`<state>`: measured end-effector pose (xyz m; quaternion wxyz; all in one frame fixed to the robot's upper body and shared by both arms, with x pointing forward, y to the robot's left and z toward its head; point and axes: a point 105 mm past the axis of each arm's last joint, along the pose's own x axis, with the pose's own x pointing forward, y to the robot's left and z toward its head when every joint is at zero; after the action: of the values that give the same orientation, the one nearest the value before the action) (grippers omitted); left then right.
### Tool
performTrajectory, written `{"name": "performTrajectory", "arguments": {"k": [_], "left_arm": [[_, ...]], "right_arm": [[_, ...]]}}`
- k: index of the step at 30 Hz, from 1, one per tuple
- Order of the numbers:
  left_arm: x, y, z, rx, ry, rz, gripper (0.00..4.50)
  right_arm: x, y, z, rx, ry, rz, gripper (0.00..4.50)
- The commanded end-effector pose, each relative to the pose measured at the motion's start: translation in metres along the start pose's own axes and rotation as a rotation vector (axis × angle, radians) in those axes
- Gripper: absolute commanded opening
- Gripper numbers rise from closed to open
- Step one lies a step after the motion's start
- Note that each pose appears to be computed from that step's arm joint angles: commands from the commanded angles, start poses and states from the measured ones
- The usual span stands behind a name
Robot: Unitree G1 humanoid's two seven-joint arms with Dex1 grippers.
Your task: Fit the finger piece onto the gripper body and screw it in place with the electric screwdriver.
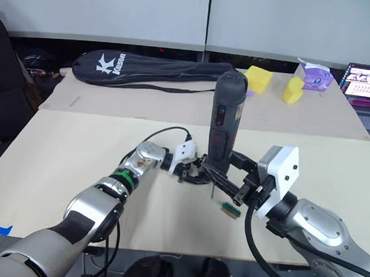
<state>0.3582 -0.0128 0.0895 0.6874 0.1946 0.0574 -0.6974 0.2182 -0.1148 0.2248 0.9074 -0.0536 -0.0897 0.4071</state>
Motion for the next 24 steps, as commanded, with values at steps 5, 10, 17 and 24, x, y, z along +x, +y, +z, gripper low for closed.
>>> {"name": "performTrajectory", "arguments": {"k": [5,10,17,24], "left_arm": [[-0.012,-0.004,-0.010,0.008,-0.075,0.106,4.50],[-0.010,-0.014,-0.013,-0.008,-0.115,0.225,4.50],[-0.014,-0.014,-0.011,-0.049,-0.120,0.304,4.50],[-0.013,-0.019,-0.010,-0.056,-0.119,0.272,4.50]], "right_arm": [[0.006,0.006,0.020,-0.054,-0.064,0.037,1.92],[0.013,0.004,0.026,-0.062,-0.071,0.072,1.92],[0.024,0.001,0.040,-0.059,-0.090,0.135,1.92],[0.038,-0.007,0.055,-0.047,-0.120,0.164,1.92]]}}
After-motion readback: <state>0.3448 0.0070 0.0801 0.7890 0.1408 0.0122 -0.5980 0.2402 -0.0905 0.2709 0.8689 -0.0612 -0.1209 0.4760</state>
